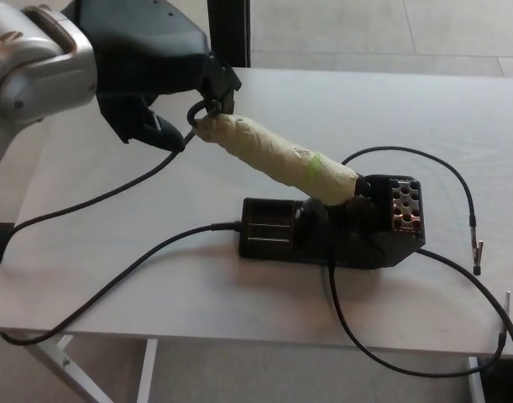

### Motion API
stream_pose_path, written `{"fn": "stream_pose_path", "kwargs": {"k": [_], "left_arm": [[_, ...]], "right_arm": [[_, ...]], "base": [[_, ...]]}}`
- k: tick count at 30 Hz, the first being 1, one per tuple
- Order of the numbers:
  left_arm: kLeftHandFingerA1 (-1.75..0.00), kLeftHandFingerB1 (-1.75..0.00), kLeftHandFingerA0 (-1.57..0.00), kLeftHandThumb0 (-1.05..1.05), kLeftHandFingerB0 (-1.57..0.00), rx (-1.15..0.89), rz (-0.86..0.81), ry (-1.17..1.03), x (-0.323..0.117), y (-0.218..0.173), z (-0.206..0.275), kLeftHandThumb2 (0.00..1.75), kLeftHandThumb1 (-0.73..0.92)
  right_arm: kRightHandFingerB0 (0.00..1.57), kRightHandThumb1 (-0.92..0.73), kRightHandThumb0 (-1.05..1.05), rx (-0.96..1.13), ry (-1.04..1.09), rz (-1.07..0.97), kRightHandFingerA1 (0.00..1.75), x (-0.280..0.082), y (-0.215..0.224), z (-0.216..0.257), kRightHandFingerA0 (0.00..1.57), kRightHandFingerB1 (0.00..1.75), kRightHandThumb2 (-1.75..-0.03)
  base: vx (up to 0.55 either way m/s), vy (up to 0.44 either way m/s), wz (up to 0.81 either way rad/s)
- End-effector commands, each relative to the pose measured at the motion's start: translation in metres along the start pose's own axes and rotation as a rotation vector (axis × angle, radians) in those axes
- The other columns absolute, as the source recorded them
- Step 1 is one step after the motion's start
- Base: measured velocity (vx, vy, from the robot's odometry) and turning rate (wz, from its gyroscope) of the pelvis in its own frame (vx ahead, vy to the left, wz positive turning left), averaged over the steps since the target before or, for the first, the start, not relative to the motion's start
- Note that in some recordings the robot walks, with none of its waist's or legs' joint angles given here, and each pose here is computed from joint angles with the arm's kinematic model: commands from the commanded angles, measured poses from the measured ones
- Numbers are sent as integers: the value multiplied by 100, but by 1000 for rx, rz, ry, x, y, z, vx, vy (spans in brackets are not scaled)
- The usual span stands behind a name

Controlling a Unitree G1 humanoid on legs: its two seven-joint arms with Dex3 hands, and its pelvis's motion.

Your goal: Use the left hand of the robot to grab the soldering gun kept on the middle of the table and pull it out of its base and keep it on the left side of the base

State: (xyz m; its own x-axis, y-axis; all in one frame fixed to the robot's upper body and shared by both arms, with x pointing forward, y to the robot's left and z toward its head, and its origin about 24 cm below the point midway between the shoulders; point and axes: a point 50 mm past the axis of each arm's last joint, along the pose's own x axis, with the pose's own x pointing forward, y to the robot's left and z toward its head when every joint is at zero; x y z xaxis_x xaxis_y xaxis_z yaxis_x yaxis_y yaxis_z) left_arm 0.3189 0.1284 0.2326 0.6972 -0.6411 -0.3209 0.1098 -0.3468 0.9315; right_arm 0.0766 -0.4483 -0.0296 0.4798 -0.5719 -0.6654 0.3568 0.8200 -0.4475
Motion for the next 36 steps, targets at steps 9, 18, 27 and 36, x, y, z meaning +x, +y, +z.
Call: {"fn": "stream_pose_path", "kwargs": {"k": [9,18,27,36], "left_arm": [[-110,-63,-82,-39,-73,-61,-114,-1,-23,-14,1,65,63],[-92,-57,-79,-41,-68,-76,-174,62,-31,-27,-6,64,69],[-93,-65,-83,-47,-69,-112,-4,9,-30,-26,1,62,65],[-123,-73,-86,-51,-75,-208,-198,141,-32,-23,-6,60,66]], "right_arm": [[0,-45,-105,-14,-32,-21,150,-2,-11,8,75,160,-97],[22,-32,-105,-5,-25,-21,131,-2,-13,7,79,112,-118],[0,-44,-105,-22,-35,-18,150,-2,-11,9,77,161,-95],[0,-44,-105,0,-39,-18,145,-1,-11,12,79,159,-94]], "base": [[0,0,0],[0,0,0],[0,0,0],[0,0,0]]}}
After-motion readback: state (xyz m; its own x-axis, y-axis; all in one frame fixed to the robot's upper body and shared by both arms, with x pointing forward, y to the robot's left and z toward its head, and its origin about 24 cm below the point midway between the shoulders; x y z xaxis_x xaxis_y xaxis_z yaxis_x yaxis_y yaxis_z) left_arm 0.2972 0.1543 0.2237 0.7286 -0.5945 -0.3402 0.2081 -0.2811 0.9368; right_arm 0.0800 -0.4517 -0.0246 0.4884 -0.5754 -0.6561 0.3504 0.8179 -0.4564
